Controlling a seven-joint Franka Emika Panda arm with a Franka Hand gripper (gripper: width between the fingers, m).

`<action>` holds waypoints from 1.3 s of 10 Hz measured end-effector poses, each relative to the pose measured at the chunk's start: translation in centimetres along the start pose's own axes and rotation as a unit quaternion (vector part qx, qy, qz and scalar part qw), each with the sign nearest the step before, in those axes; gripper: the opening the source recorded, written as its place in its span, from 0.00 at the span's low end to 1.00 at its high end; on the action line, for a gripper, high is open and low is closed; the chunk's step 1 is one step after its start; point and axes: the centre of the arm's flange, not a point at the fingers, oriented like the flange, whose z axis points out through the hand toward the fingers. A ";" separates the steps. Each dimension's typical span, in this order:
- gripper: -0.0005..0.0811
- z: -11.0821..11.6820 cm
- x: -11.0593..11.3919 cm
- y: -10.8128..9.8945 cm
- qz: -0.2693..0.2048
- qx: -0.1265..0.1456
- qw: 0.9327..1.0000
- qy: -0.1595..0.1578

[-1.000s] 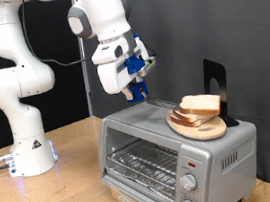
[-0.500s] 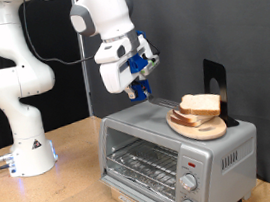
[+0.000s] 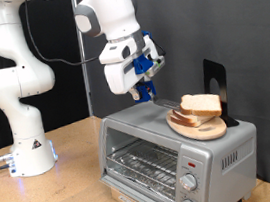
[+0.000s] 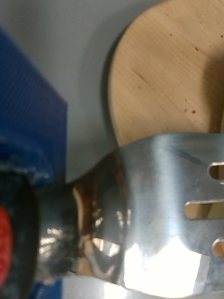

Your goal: Make a piece of toast with the oven

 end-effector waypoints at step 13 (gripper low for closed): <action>0.60 1.4 -0.2 -2.8 -0.018 -0.005 1.000 0.004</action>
